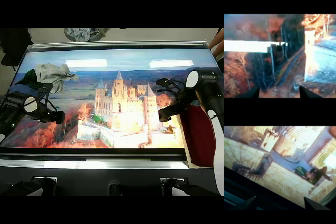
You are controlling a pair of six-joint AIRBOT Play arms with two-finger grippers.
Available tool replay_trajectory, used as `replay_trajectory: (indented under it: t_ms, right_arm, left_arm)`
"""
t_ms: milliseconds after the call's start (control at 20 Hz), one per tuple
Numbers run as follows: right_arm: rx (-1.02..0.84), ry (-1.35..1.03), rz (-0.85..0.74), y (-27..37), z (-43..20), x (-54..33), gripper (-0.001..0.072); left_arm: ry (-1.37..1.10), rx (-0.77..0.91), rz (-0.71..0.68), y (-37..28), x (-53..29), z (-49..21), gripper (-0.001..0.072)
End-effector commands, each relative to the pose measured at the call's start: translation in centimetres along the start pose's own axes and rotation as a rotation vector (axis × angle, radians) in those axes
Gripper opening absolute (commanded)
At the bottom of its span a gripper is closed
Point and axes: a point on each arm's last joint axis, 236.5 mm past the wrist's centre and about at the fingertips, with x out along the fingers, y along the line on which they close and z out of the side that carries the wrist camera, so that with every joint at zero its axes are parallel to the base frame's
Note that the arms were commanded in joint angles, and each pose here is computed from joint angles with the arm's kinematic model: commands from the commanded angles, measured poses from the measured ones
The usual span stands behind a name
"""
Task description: Fold the shirts.
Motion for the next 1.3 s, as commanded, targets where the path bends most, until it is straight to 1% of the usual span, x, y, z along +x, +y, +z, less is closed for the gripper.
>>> replay_trajectory:
  t_ms: [0, 550, 850, 1050, 1100, 1150, 1250]
  right_arm:
    - [0.001, 0.001, 0.001, 0.0, 0.0, 0.0, 0.0688]
    - [0.001, 0.001, 0.001, 0.0, 0.0, 0.0, 0.0688]
    - [0.005, -0.247, -0.132, -3.1, 5.8, -0.9, 0.0688]
    - [0.005, -0.276, -0.147, -3.5, 6.4, -1.1, 0.0688]
    - [0.005, -0.274, -0.146, -3.4, 6.4, -1.1, 0.0687]
    - [0.005, -0.290, -0.155, -3.6, 6.7, -1.2, 0.0688]
    - [0.004, -0.332, -0.177, -4.1, 7.7, -1.6, 0.0688]
  left_arm:
    - [-0.001, 0.000, 0.000, 0.0, 0.0, 0.0, 0.0590]
    - [-0.001, 0.000, 0.000, 0.0, 0.0, 0.0, 0.0590]
    - [-0.001, 0.000, 0.000, 0.0, 0.0, 0.0, 0.0590]
    - [-0.066, 0.001, -0.015, -0.4, 0.2, 1.7, 0.0592]
    - [-0.111, 0.000, -0.025, -0.6, 0.1, 2.8, 0.0623]
    - [-0.170, 0.000, -0.037, -0.9, -0.1, 4.2, 0.0720]
    - [-0.275, -0.036, -0.051, -0.3, -1.0, 7.7, 0.0720]
